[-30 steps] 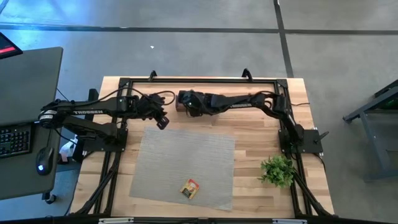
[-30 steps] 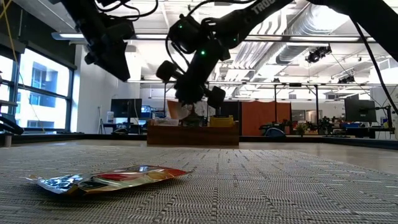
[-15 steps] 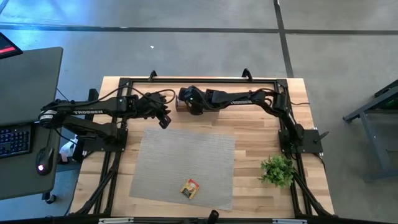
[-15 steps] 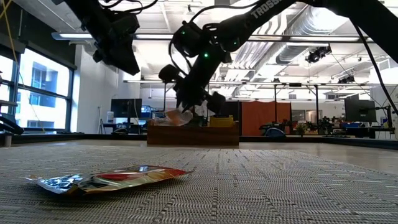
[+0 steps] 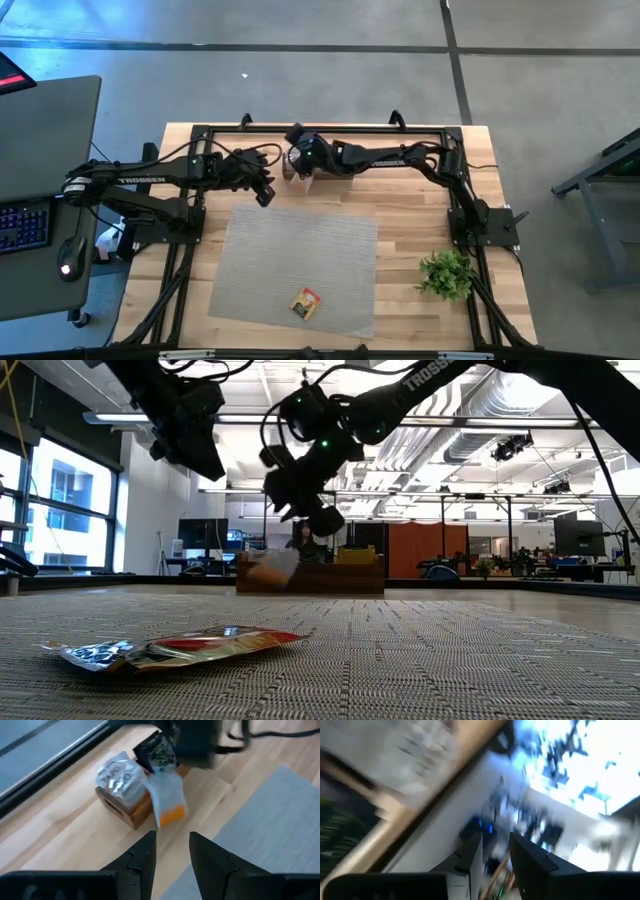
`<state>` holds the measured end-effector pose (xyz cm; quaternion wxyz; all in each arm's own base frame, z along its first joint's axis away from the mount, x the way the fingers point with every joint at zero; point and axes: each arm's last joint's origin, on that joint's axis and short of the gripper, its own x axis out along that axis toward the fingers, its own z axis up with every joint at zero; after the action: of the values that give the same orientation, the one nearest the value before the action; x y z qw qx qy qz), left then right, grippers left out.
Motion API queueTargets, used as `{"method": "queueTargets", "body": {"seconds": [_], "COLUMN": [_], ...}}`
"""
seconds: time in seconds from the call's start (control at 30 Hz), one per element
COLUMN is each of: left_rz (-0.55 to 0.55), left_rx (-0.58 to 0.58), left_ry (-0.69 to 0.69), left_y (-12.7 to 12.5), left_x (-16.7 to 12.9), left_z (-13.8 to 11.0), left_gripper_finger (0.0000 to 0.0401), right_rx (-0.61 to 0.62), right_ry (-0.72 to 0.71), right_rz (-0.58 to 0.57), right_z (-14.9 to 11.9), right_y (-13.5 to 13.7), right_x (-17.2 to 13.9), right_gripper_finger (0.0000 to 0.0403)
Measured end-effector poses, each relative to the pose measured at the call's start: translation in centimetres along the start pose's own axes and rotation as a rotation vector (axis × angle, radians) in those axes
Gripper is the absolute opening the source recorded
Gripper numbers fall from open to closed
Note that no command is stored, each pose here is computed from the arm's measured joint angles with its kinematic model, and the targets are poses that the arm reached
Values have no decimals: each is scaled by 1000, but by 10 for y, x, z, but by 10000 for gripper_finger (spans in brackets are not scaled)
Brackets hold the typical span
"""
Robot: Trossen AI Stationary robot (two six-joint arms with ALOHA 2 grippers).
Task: Pick & Place Tea
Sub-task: Put the orange tea bag into the left section of the wooden organizer
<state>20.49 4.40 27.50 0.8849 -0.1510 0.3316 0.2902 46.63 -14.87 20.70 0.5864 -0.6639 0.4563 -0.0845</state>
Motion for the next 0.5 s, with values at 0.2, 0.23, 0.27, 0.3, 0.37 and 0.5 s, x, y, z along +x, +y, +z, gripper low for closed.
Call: {"method": "queueTargets", "body": {"seconds": [0.2, 0.23, 0.27, 0.3, 0.37, 0.5], "left_rz": [-72, -84, -94, -102, -109, -127], "left_rx": [-1, -4, -9, -15, -12, -18], "left_ry": [42, 57, 71, 88, 114, 93], "left_y": [-5, -5, -6, -6, -6, -5], "left_x": [7, 9, 11, 13, 15, 10], "left_z": [-1, -2, -4, -5, -8, -7], "left_gripper_finger": [115, 115, 115, 115, 115, 115], "right_rx": [304, 349, 393, 427, 507, 699], "right_ry": [98, 71, 45, 30, 40, 74], "right_rz": [-14, 23, 56, 96, 149, 251], "right_z": [5, 5, 6, 5, 3, -12], "right_y": [-10, -8, -8, -7, -6, -11], "right_x": [-18, -22, -27, -32, -42, -67], "right_gripper_finger": [76, 71, 65, 59, 49, 31]}}
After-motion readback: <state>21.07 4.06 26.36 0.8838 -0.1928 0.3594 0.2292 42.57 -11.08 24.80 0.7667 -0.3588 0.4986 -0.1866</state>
